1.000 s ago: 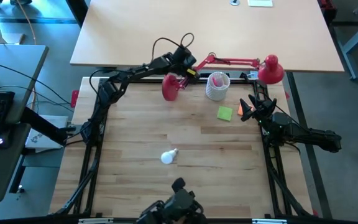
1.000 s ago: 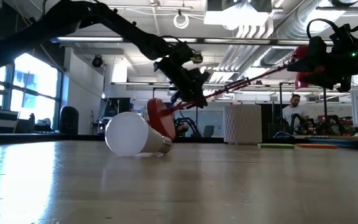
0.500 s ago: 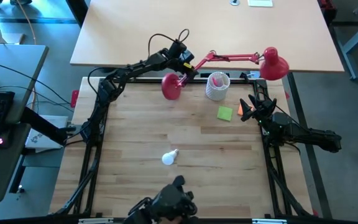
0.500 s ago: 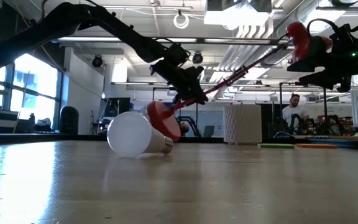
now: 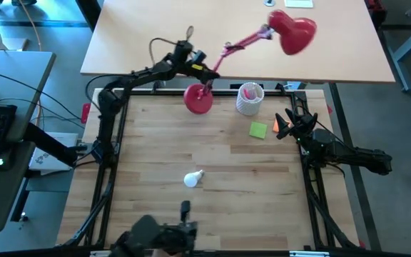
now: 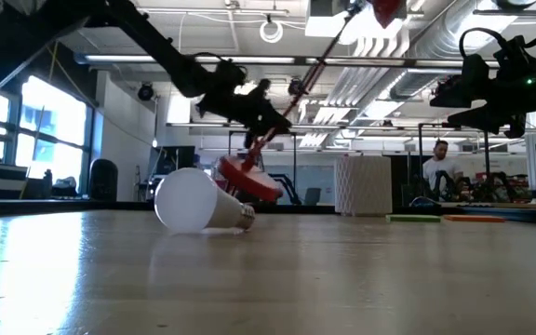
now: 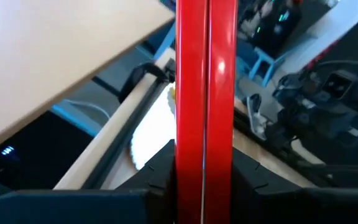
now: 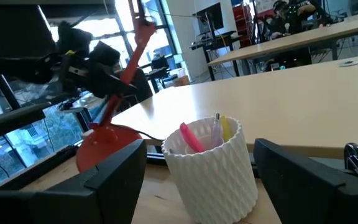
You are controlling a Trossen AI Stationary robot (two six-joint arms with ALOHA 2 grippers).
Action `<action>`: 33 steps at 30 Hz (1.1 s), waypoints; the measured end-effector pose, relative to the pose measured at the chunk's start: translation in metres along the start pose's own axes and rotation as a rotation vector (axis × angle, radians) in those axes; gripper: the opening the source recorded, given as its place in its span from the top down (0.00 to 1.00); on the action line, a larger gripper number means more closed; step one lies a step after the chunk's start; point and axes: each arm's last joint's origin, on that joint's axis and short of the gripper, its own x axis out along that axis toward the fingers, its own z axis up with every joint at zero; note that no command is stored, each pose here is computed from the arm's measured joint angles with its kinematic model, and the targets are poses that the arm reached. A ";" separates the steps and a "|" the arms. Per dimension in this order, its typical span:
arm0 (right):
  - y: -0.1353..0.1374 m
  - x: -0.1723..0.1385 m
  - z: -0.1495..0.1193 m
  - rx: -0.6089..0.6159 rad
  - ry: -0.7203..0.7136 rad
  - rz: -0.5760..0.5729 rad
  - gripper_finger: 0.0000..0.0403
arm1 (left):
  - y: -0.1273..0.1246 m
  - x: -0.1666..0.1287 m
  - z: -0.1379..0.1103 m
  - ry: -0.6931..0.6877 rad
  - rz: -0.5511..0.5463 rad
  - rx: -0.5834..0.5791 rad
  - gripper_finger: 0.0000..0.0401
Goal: Screw lightbulb
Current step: Adjust the red lamp
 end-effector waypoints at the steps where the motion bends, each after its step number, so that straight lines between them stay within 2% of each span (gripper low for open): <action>1: 0.000 0.000 0.000 0.000 0.000 0.000 0.27 | 0.000 -0.010 -0.003 -0.026 -0.012 -0.004 0.82; 4: 0.000 0.000 0.000 0.000 0.000 0.000 0.27 | -0.009 -0.045 -0.011 -0.116 -0.045 -0.021 0.82; 6: 0.000 0.000 0.000 0.000 0.000 0.000 0.27 | -0.024 -0.071 -0.013 -0.190 -0.080 -0.023 0.82; 8: 0.000 0.000 0.000 0.000 0.000 0.000 0.27 | -0.048 -0.099 -0.013 -0.264 -0.135 0.008 0.82; 10: 0.000 0.000 0.000 0.001 -0.001 0.000 0.27 | -0.059 -0.110 -0.018 -0.313 -0.219 0.074 0.82; 13: 0.000 0.000 0.000 0.001 0.000 0.002 0.27 | -0.057 -0.114 -0.043 -0.309 -0.283 0.135 0.82; 15: 0.000 0.000 0.000 0.000 0.000 0.002 0.27 | -0.051 -0.107 -0.065 -0.274 -0.273 0.055 0.82; 18: 0.000 0.000 0.000 0.001 0.000 0.004 0.27 | -0.045 -0.107 -0.077 -0.260 -0.233 -0.088 0.82; 23: 0.000 0.000 0.000 0.001 0.000 0.005 0.27 | -0.036 -0.105 -0.102 -0.237 -0.164 0.010 0.82; 28: 0.000 0.000 0.000 0.001 0.001 0.005 0.27 | -0.036 -0.105 -0.123 -0.201 -0.160 -0.035 0.82; 33: 0.000 0.000 0.000 0.001 0.001 0.004 0.27 | -0.040 -0.105 -0.143 -0.214 -0.132 0.007 0.82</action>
